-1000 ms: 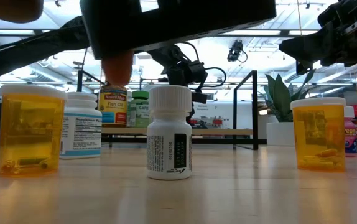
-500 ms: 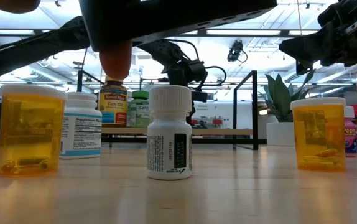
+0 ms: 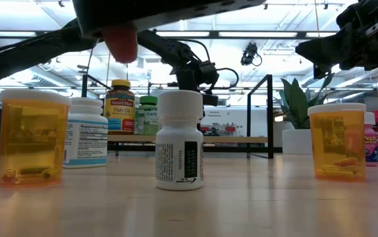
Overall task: Pick and place medicine bottles onto shelf by color
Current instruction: Put the red pill bottle on the shelf
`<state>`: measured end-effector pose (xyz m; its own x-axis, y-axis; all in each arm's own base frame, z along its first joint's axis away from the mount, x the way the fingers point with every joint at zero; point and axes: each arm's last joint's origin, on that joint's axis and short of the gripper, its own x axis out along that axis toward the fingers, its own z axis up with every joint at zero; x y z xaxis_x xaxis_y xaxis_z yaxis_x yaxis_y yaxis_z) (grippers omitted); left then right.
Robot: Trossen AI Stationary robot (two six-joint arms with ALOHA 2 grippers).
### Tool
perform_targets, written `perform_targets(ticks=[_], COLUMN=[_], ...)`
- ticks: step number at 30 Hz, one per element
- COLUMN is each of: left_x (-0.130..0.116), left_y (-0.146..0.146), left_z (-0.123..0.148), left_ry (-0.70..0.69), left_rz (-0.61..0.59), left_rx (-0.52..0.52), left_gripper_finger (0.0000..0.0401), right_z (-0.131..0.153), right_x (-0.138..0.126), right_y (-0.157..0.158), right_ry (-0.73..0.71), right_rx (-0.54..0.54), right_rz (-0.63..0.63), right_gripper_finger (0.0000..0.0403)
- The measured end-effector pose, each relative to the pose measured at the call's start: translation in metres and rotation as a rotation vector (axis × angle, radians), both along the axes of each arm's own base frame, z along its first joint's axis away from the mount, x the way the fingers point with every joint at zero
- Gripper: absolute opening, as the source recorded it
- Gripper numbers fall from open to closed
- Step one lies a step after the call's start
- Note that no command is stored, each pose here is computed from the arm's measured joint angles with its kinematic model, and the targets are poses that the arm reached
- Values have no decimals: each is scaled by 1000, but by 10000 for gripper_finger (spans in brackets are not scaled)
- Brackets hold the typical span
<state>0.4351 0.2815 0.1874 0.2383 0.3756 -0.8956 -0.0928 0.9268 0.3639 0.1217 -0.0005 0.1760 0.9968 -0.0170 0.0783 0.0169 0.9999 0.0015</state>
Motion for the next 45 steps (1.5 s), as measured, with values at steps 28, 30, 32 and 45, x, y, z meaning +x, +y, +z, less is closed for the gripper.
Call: perform_targets(ticks=[28, 30, 32, 45], left_x=[-21, -23, -22, -23], left_y=[11, 10, 10, 21], left_z=[5, 5, 2, -24], left_ry=[-1, 14, 21, 39], left_rz=[108, 107, 108, 141], left_rx=[-121, -135, -141, -169], left_gripper_finger=[308, 307, 308, 288], right_z=[0, 0, 0, 0], right_x=[0, 0, 0, 0], right_y=[0, 0, 0, 0], right_ry=[0, 0, 0, -1], right_rx=[0, 0, 0, 0], right_rz=[0, 0, 0, 0], right_gripper_finger=[62, 62, 62, 62])
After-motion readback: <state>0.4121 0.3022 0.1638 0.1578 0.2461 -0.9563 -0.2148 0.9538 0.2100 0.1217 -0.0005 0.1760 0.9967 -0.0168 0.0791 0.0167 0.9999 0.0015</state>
